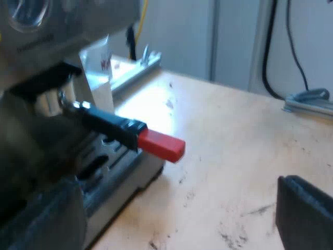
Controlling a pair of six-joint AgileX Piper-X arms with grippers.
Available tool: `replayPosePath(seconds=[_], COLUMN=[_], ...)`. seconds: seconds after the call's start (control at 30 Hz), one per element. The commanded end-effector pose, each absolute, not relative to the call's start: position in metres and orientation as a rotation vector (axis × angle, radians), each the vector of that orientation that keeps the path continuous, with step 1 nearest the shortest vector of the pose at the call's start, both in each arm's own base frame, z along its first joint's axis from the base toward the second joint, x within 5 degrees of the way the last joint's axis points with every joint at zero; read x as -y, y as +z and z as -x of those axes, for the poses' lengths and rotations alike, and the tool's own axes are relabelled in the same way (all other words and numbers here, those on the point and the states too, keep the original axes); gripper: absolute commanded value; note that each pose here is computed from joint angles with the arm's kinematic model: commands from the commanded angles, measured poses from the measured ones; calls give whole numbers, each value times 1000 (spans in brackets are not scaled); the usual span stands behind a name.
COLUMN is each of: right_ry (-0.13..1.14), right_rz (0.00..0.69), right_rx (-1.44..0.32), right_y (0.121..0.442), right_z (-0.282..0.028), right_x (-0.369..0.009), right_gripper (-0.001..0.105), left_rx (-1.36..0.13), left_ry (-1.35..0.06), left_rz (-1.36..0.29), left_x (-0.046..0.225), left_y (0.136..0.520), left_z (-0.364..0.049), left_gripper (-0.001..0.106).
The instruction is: Grind coffee beans and then tamp
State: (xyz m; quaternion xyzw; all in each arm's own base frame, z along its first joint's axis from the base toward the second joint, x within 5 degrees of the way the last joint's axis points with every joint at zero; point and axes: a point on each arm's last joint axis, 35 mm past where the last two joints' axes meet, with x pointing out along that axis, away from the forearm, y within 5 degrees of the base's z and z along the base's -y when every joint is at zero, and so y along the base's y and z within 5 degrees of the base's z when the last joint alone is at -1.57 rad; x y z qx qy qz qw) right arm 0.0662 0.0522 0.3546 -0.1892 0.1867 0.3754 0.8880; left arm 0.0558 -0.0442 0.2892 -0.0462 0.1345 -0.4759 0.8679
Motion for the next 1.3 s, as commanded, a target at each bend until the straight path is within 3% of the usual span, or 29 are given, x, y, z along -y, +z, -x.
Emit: replayPosePath(seconds=[0.03,0.2,0.6,0.7,0.8,0.97,1.13,1.3], right_ry=[781,770,761,772,841,875,790,750], right_rz=[393,338,300,317,405,366,417,361], right_rx=[-343,-296,-232,-252,-250,-274,-283,-269], right_y=[357,337,313,308,303,298,288,272], right_z=[-69,-82,-96,-102,-106,-109,-94,-75], right_x=[-55,-65,-75,-80,-92,-112,-134,-146], right_gripper=[78,78,78,78,78,78,63,61], left_rx=[-225,-270,-277,-277,-277,-277,-283,-283], left_ry=[-1033,-1077,-1081,-1081,-1081,-1077,-1077,-1077], left_rz=[91,122,105,105,105,104,105,105], left_x=[49,53,54,54,54,53,53,53], left_y=[274,241,234,234,234,234,233,233], left_z=[-65,-73,-73,-73,-73,-74,-74,-74], left_gripper=[76,76,76,76,76,76,76,76])
